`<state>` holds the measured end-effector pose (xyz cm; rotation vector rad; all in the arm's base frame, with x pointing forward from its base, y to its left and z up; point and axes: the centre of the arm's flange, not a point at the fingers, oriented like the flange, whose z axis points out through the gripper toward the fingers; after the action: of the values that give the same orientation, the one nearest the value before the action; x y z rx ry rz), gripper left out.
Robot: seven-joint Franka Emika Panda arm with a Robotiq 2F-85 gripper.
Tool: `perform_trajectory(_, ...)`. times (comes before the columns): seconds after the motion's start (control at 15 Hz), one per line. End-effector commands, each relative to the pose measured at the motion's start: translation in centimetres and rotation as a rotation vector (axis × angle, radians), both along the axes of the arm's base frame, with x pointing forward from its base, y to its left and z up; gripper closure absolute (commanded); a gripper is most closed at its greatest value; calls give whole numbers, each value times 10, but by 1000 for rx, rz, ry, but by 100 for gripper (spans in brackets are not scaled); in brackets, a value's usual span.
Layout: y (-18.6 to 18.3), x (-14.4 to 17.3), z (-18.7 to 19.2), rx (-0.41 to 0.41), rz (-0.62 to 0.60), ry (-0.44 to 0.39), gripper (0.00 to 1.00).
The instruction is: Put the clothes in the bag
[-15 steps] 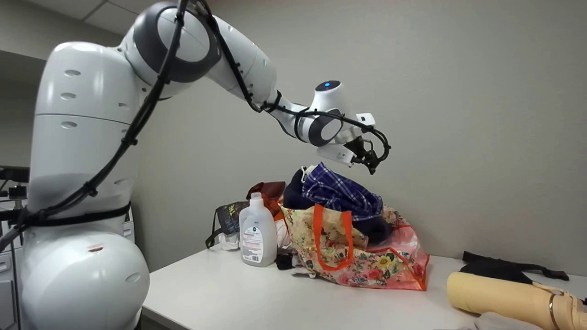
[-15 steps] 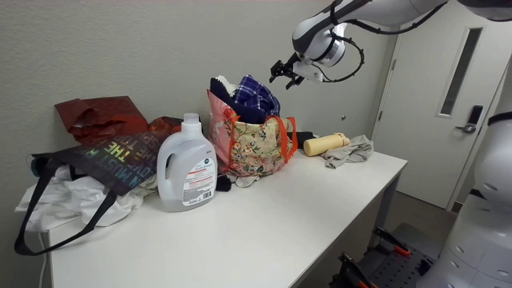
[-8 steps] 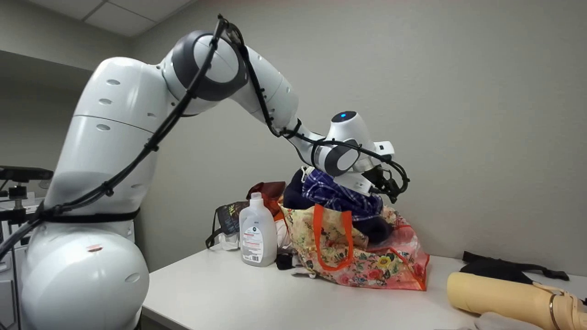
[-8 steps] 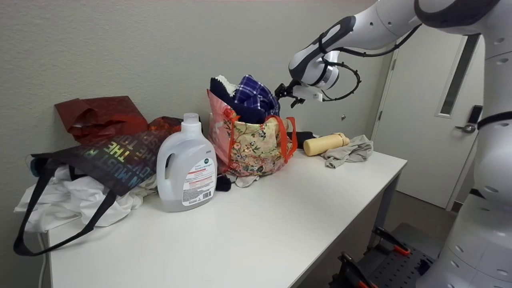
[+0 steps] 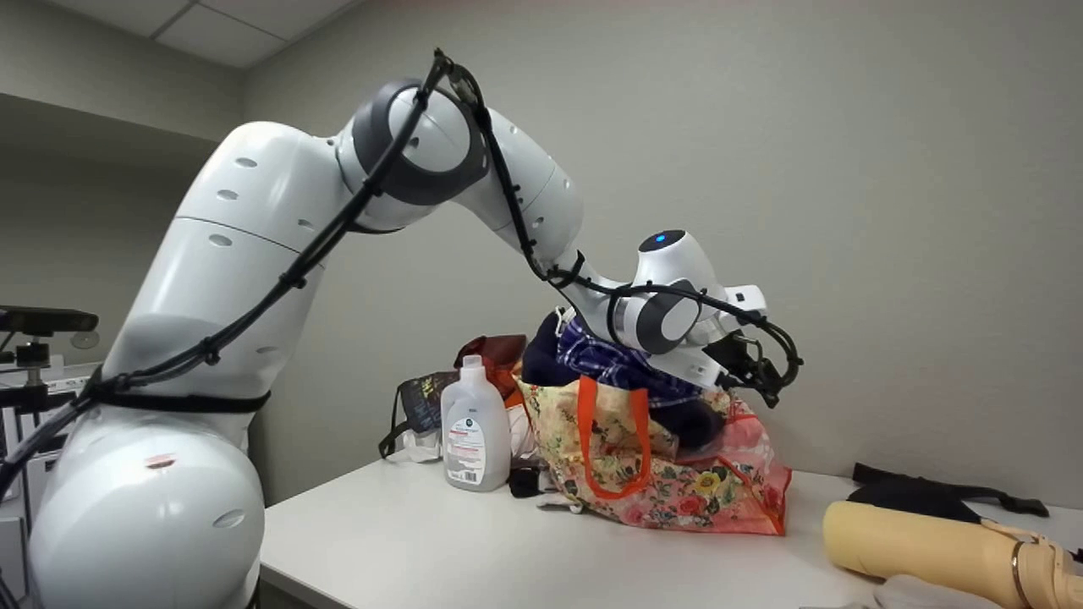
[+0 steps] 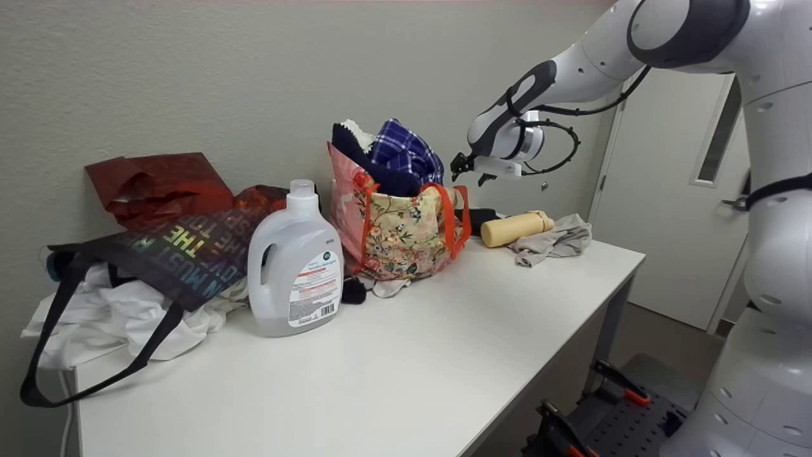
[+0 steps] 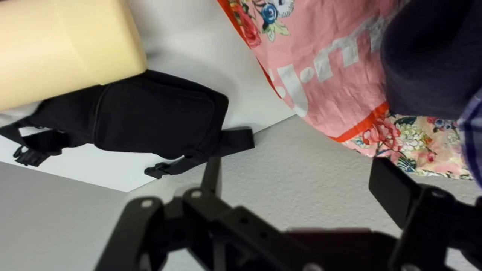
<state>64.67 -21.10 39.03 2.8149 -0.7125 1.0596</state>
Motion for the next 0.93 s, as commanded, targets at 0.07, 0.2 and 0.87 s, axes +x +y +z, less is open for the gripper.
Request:
perform_trajectory(0.07,10,11,-8,57,29,95,0)
perform_trajectory(0.2,18,13,-12,98,48,132,0)
perform_trajectory(0.87,41,18,-14,295,88,247,0)
